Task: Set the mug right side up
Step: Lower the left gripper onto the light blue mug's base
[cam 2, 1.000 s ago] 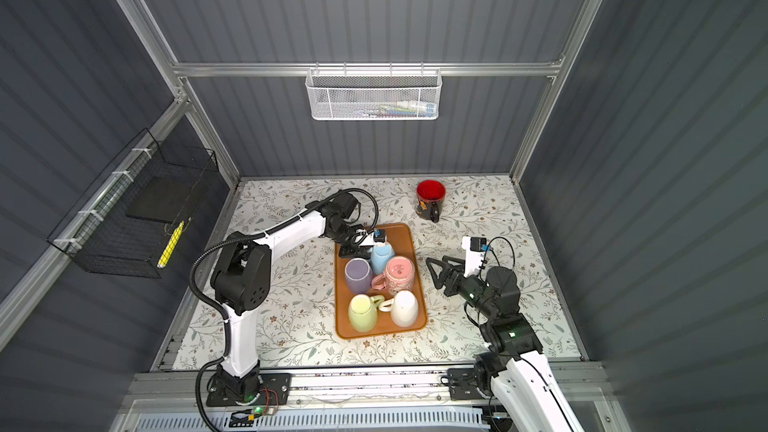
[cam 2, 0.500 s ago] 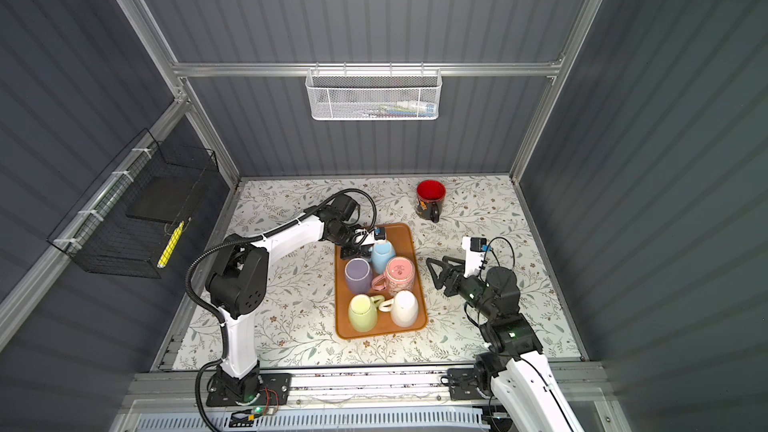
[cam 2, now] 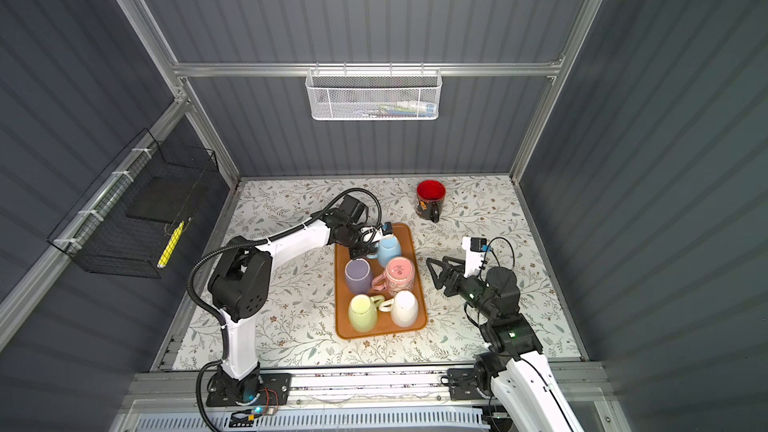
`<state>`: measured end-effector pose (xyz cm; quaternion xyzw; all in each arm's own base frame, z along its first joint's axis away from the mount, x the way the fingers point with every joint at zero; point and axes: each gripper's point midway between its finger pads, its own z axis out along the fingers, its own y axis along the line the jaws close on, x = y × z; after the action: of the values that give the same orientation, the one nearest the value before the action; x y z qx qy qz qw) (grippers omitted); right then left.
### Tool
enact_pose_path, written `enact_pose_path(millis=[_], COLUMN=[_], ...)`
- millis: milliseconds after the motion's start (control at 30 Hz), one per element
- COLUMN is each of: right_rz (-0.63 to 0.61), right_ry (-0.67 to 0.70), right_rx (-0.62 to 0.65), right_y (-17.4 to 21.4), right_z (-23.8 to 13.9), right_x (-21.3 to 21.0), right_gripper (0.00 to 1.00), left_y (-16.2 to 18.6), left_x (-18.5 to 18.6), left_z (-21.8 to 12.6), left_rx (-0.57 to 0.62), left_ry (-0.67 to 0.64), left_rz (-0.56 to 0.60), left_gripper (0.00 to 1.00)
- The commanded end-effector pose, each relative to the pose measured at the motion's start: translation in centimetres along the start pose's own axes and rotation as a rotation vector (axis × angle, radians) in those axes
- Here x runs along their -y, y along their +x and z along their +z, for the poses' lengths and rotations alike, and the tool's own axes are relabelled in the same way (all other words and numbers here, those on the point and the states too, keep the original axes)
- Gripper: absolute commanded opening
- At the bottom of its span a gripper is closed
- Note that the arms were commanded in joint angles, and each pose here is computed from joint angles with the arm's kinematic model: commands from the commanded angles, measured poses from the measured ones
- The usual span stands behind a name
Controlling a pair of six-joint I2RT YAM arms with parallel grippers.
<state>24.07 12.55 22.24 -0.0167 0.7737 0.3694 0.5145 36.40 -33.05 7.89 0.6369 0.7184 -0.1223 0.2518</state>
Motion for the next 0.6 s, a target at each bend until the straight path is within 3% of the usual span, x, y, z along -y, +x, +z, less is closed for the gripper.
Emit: enact_pose_path(millis=[0, 200, 567], right_rz=[-0.002, -0.003, -0.006], right_ry=[0.011, 0.009, 0.014], right_rx=[0.009, 0.010, 0.015], right_y=[0.0, 0.0, -0.1], right_z=[0.0, -0.1, -0.1], right_x=[0.3, 0.3, 0.3], right_gripper=[0.69, 0.68, 0.69], left_y=[-0.5, -0.4, 0.1], left_x=[-1.0, -0.5, 0.5], left_z=[-0.4, -0.8, -0.5], left_rx=[-0.012, -0.039, -0.114], left_ry=[-0.048, -0.016, 0.070], left_rz=[-0.054, -0.070, -0.053], left_gripper=[0.14, 0.39, 0.43])
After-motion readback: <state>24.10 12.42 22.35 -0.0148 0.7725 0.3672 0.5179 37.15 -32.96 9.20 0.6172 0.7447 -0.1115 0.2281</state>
